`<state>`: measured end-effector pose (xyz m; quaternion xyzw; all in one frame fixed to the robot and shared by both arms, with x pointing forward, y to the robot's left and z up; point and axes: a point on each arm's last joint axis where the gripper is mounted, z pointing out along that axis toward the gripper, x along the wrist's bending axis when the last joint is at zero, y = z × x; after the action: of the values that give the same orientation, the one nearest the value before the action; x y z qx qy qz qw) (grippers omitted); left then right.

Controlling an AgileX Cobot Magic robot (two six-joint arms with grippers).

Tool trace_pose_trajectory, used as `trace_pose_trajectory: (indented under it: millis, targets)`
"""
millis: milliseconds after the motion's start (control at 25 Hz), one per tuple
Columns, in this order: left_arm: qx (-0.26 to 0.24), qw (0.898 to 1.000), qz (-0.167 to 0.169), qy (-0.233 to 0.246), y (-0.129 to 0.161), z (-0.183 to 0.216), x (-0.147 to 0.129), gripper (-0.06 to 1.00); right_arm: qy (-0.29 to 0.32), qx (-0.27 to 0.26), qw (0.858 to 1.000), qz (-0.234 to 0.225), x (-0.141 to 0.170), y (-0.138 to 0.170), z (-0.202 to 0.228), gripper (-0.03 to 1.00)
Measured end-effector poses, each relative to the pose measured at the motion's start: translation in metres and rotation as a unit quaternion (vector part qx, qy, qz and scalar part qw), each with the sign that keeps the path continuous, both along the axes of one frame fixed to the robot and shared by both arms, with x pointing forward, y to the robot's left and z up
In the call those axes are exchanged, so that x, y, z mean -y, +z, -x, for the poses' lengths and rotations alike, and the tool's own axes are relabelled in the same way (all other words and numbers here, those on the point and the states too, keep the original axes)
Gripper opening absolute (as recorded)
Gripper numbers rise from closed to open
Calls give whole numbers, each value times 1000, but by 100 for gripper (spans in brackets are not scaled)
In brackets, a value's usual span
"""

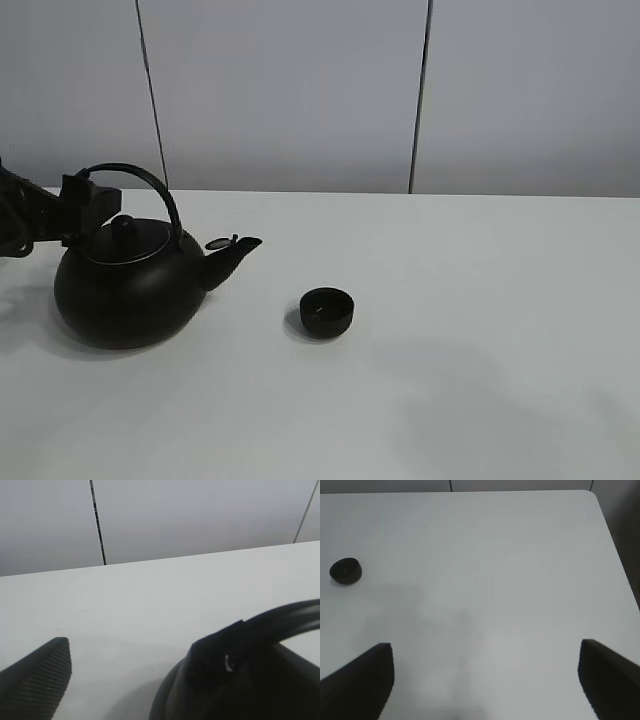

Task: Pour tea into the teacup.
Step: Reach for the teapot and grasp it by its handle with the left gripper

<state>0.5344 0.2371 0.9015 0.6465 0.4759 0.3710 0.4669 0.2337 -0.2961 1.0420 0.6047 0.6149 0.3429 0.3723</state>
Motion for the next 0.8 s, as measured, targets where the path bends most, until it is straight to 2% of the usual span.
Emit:
trace_pose_trajectory:
  millis: [240,640,800]
  targets:
    - [-7,1000,3,6,-5,-2,-3,68,0,0,1000,0,0,0,0,69]
    - [-8,1000,3,3,-8,-2,-2,40,0,0,1000,0,0,0,0,69]
    - [2,1000,-2,-15,-8,-2,1,22,0,0,1000,0,0,0,0,69]
